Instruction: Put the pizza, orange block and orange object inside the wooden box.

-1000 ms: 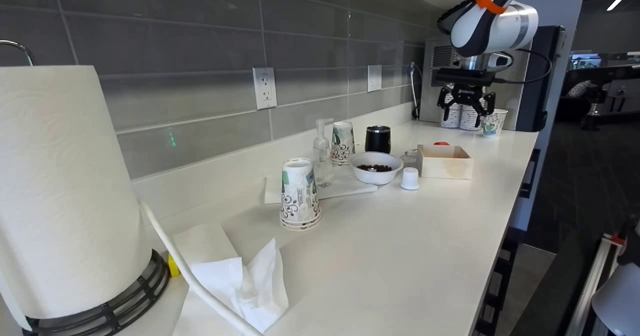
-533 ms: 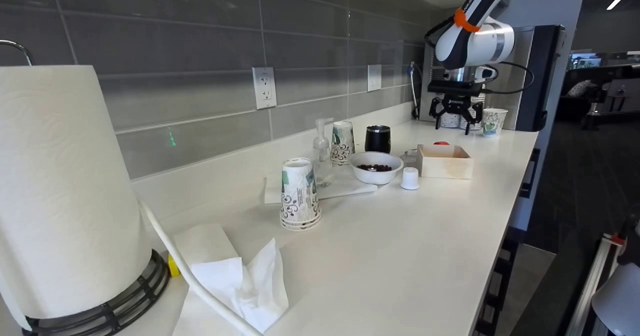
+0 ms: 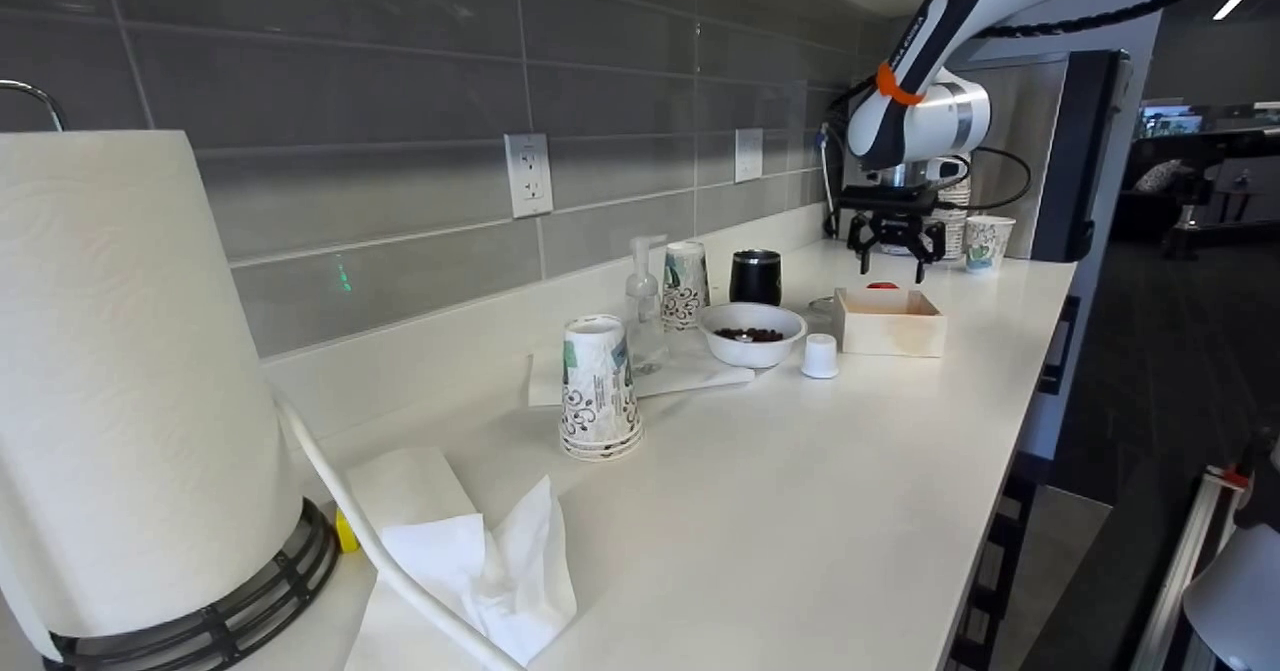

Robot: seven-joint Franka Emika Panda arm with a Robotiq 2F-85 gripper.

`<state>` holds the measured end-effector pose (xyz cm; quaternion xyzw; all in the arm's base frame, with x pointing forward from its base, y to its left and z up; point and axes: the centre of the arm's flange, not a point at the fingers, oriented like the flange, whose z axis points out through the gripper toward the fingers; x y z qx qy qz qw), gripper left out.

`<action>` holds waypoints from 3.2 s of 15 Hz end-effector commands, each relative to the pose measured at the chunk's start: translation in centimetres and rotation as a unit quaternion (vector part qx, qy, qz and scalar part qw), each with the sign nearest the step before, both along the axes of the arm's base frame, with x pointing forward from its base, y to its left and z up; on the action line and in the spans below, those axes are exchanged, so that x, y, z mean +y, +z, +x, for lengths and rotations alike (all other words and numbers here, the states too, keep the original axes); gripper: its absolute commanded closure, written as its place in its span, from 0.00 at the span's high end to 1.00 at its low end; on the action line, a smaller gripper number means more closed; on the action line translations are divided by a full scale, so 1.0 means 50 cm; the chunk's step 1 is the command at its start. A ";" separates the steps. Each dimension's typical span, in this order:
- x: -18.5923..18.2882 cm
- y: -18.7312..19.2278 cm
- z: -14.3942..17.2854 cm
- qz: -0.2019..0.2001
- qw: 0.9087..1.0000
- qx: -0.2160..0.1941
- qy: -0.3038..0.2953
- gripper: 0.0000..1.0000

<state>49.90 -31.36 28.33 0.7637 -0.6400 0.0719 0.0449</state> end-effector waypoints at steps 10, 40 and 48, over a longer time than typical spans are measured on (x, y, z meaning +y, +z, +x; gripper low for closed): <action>-0.029 -0.091 0.062 -0.014 0.999 0.016 -0.024 0.35; 0.276 0.141 -0.182 0.015 0.997 -0.002 0.074 0.70; 0.275 0.153 -0.184 0.005 0.998 -0.023 0.066 1.00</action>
